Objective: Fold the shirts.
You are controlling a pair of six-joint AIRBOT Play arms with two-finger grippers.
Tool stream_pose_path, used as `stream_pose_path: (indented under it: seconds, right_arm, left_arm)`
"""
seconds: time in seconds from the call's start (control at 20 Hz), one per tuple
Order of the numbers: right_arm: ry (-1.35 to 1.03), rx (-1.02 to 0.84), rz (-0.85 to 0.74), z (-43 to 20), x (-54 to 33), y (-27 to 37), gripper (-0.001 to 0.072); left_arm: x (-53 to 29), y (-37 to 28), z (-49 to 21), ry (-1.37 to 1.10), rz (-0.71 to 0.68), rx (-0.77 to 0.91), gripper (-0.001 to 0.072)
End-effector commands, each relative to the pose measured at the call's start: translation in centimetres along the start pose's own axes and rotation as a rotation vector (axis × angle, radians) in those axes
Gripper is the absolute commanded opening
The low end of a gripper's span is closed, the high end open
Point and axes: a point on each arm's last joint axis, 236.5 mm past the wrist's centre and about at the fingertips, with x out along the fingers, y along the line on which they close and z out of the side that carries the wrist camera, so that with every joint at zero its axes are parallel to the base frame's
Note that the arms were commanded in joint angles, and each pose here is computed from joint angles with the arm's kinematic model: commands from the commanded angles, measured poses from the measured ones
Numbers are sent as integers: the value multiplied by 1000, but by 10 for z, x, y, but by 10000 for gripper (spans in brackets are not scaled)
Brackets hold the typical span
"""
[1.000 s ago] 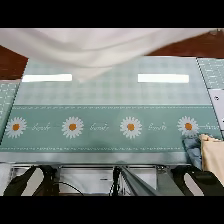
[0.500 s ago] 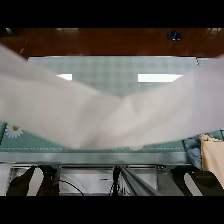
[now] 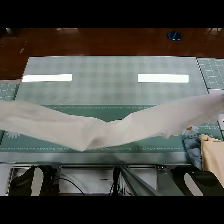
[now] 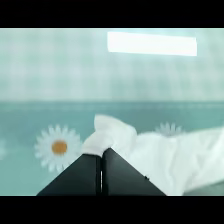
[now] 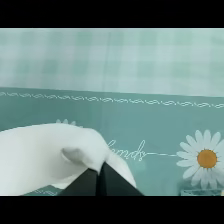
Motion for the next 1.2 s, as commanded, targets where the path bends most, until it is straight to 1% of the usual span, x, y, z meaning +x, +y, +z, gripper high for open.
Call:
stream_pose_path:
  seconds: [0.0,0.1,0.2,0.3,0.45,0.6,0.8,1.05,1.1,1.15]
  right_arm:
    - [14,3,4,7,96,-21,23]
    - [-28,27,15,33,143,-29,23]
    - [-93,70,46,63,182,-31,23]
    - [-158,126,85,87,216,-32,24]
    - [-240,211,130,113,253,-35,24]
    - [-224,248,129,110,281,-42,24]
    - [-176,224,112,97,304,-49,24]
    - [-80,205,125,74,315,-43,24]
    - [-72,193,118,72,315,-44,24]
    - [-69,182,110,71,315,-46,24]
  left_arm:
    - [80,32,-46,139,-109,-172,17]
    - [126,46,-42,86,-190,-312,17]
    - [161,60,-41,54,-233,-396,17]
    - [192,70,-50,100,-243,-423,17]
    - [233,71,-55,155,-256,-391,18]
    - [280,74,-67,220,-243,-390,18]
    - [332,94,-90,283,-175,-426,19]
    - [356,113,-107,318,-126,-461,22]
    - [356,114,-108,318,-131,-425,96]
    - [355,115,-104,312,-141,-383,337]
